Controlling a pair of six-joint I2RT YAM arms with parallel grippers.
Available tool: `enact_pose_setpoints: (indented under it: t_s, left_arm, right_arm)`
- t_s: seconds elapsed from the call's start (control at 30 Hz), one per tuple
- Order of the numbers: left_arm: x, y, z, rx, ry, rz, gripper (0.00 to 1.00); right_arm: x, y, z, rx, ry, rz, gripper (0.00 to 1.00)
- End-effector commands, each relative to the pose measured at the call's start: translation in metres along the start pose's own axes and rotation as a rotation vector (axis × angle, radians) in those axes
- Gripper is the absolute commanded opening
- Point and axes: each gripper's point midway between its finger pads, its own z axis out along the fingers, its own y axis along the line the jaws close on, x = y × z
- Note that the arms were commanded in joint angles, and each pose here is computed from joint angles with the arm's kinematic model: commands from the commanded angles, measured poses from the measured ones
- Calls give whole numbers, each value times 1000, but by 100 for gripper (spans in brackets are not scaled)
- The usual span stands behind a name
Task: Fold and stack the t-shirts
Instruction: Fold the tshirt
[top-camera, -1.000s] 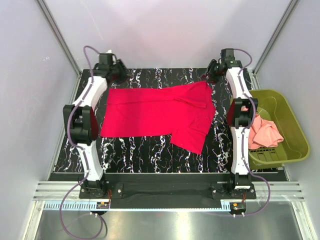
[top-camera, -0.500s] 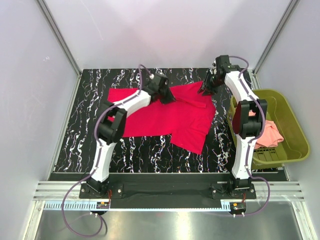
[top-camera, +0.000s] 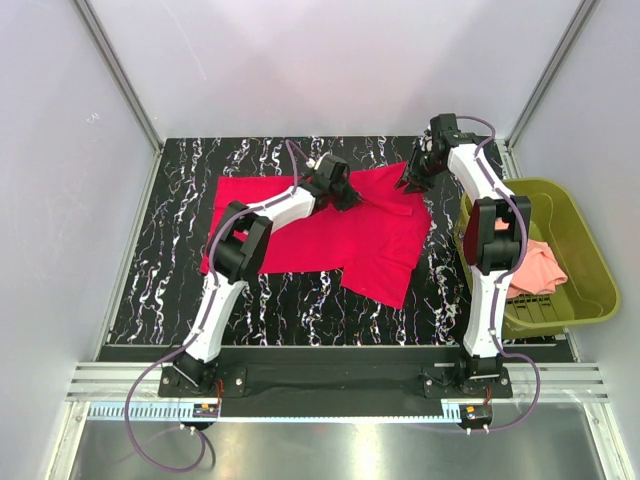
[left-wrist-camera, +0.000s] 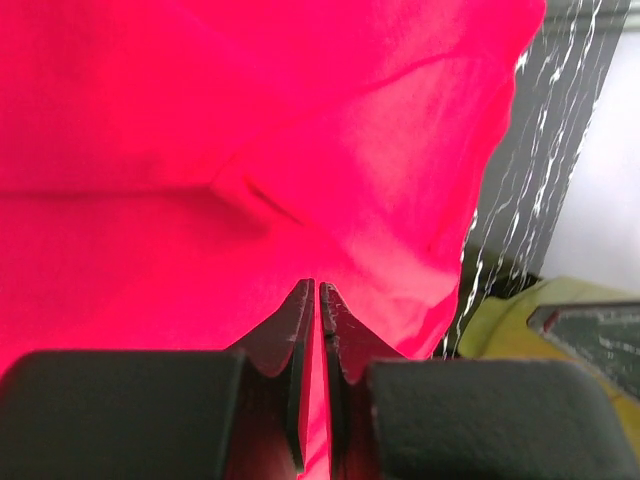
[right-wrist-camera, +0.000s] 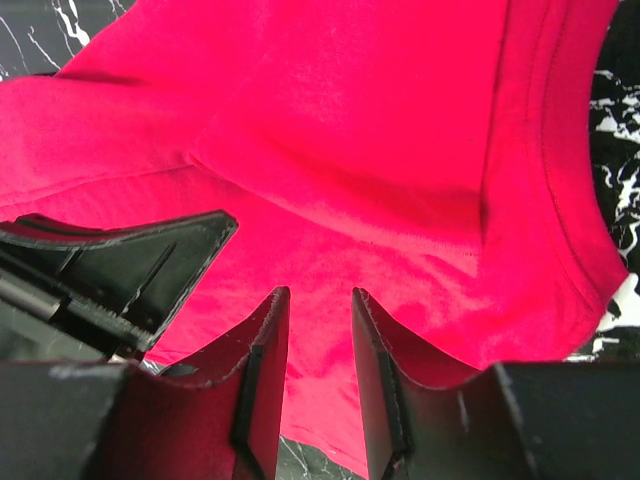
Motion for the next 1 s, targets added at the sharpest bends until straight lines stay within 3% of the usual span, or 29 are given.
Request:
enact_pose_setpoints:
  t_s: [0.0, 0.97]
  left_arm:
    - [-15, -25, 13, 81, -63, -50, 11]
    - [-7, -32, 39, 120, -38, -79, 25]
  right_arm:
    - [-14, 6, 0, -25, -42, -11, 38]
    - [-13, -4, 2, -34, -50, 8, 36]
